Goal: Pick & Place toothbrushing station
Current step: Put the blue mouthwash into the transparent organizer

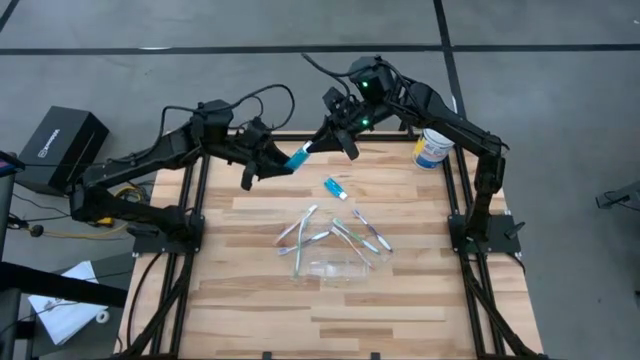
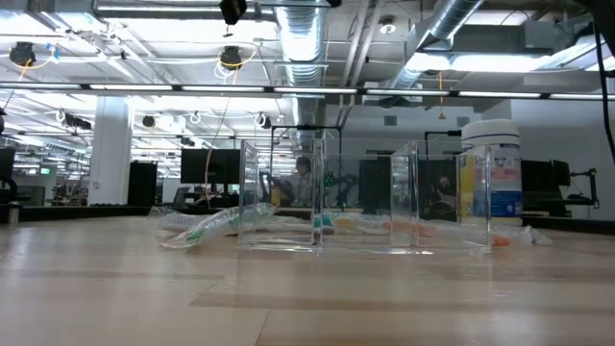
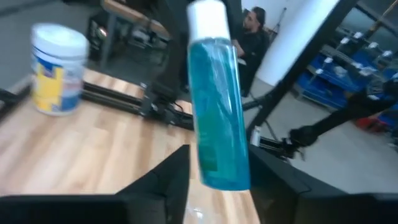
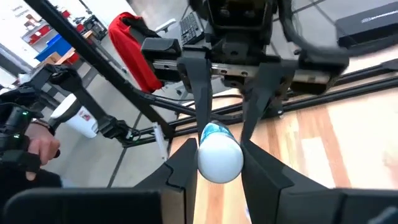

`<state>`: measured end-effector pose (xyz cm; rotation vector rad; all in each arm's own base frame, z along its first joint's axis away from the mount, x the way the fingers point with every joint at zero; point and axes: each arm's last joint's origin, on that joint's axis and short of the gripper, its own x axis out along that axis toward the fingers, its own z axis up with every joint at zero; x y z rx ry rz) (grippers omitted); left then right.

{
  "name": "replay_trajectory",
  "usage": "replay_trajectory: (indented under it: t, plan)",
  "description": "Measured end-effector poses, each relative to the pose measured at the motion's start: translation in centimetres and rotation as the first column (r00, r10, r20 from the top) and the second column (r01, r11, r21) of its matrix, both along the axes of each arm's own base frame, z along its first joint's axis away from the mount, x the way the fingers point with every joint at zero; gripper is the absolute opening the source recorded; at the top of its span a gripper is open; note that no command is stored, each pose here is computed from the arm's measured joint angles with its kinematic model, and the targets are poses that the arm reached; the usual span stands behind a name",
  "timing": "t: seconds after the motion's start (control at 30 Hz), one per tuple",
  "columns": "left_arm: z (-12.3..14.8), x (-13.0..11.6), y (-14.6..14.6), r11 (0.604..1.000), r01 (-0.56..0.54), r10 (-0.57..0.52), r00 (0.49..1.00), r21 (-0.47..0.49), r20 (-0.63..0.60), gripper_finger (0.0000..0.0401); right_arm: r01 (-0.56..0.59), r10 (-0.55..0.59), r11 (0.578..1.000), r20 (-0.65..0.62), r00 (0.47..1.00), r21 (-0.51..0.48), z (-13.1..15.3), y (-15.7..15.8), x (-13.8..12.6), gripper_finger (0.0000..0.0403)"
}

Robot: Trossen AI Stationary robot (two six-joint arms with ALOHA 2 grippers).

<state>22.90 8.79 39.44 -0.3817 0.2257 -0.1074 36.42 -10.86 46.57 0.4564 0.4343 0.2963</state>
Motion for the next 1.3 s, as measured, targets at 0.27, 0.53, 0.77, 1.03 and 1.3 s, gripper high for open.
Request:
replay_trajectory:
  t: [0.27, 0.53, 0.77, 1.03, 1.3]
  plan:
    - [1.6, -3.2, 2.1, 0.986, -0.143, 0.136, 0.987, 0.09, 0.082, 0.0194, 0.032, -0.032, 0.999, 0.005, 0.999, -0.007, 0.0, -0.8, -0.1, 0.0086]
    - [3.1, -6.5, 2.7, 0.947, -0.3, 0.281, 0.948, 0.12, 0.152, 0.0186, -0.028, 0.027, 0.999, 0.045, 0.999, 0.023, 0.4, -1.1, -0.4, 0.0086]
    - [3.0, -6.6, 3.1, 0.948, -0.297, 0.28, 0.949, 0.115, 0.144, 0.0184, 0.005, -0.007, 0.999, 0.069, 0.998, 0.037, 0.7, -2.0, -0.5, 0.0086]
    - [1.5, -5.4, 4.5, 0.951, -0.29, 0.287, 0.957, 0.108, 0.051, 0.0178, -0.037, 0.042, 0.995, -0.062, 0.997, 0.089, -0.5, -1.2, -0.9, 0.0086]
    - [0.8, -5.0, 5.6, 0.947, -0.308, 0.307, 0.951, 0.097, 0.022, 0.0168, -0.05, 0.056, 0.998, -0.411, 0.91, 0.026, -3.4, 2.5, -2.1, 0.0085]
